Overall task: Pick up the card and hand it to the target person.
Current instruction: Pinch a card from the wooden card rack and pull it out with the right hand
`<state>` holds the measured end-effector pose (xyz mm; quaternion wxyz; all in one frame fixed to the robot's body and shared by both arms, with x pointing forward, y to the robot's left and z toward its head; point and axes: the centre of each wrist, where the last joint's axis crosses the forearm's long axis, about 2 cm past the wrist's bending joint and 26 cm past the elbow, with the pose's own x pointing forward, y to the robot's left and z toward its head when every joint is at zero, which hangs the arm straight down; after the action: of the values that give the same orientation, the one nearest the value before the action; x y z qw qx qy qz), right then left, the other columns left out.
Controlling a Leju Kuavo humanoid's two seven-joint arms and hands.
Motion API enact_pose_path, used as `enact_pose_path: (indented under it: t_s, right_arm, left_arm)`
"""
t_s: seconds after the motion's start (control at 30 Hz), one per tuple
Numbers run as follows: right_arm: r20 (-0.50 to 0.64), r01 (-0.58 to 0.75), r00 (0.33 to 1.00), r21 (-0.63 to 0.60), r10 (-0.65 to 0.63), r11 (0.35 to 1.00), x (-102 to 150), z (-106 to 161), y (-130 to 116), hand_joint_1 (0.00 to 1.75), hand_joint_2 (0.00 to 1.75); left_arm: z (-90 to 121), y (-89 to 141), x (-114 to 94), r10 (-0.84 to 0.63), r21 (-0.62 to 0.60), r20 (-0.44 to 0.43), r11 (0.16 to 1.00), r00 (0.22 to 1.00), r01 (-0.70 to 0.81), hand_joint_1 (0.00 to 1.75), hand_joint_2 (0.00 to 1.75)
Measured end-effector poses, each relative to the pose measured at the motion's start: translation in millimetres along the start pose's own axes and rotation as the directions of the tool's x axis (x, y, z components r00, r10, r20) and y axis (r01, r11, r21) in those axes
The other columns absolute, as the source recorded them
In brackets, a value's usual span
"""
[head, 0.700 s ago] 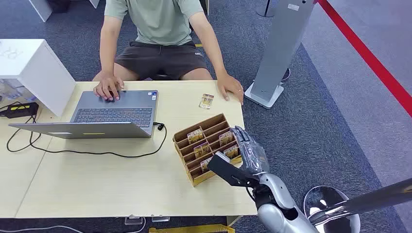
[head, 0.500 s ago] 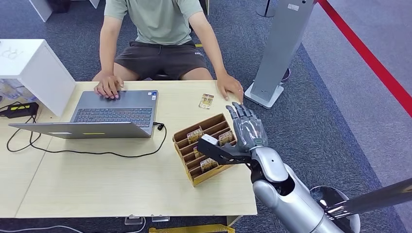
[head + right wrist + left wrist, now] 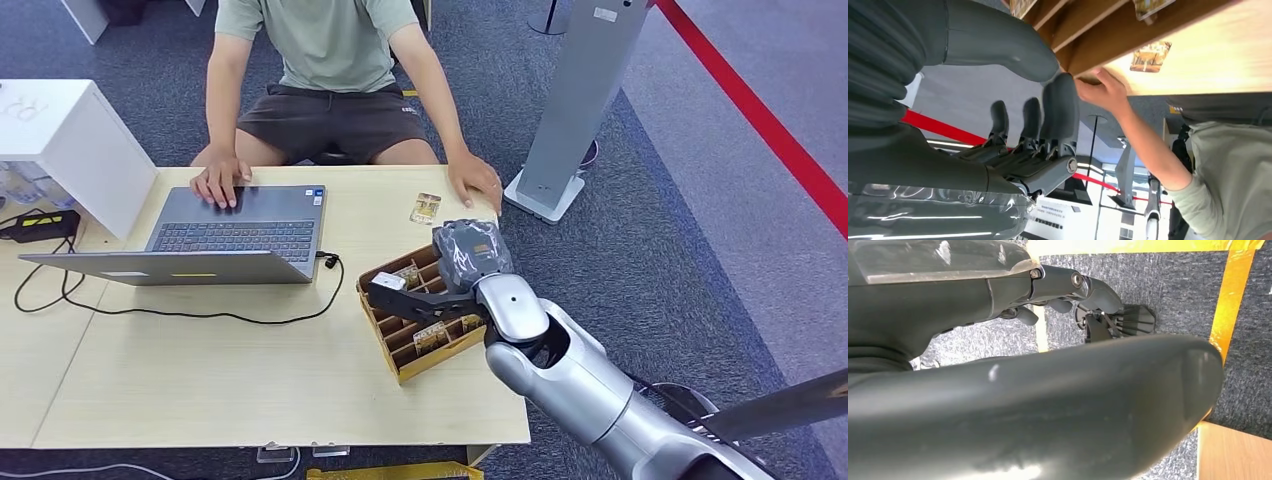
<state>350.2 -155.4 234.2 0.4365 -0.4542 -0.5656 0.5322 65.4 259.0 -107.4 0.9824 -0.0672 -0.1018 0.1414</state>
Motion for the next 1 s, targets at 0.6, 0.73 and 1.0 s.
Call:
enact_pose_path:
  t_s: [0.6,0.73,1.0]
  right_arm:
    - [-0.082,-0.029,0.996,0.054,0.034,0.998,-11.5,17.3,12.2,0.71,1.75]
    - [-0.084,-0.033,0.996,0.057,0.038,0.998,-15.3,20.8,14.7,0.78,1.75]
    - [-0.059,-0.017,0.998,0.062,0.020,0.998,-18.7,21.9,19.1,0.85,1.75]
  left_arm:
    - [0.1,-0.1,-1.1,-0.008,-0.004,0.008,1.000,1.000,0.008,0.00,0.00]
    - [0.1,-0.3,-1.4,-0.015,-0.005,0.009,1.000,1.000,0.015,0.00,0.00]
    - [0.1,-0.4,-1.7,-0.018,-0.004,0.008,1.000,1.000,0.018,0.00,0.00]
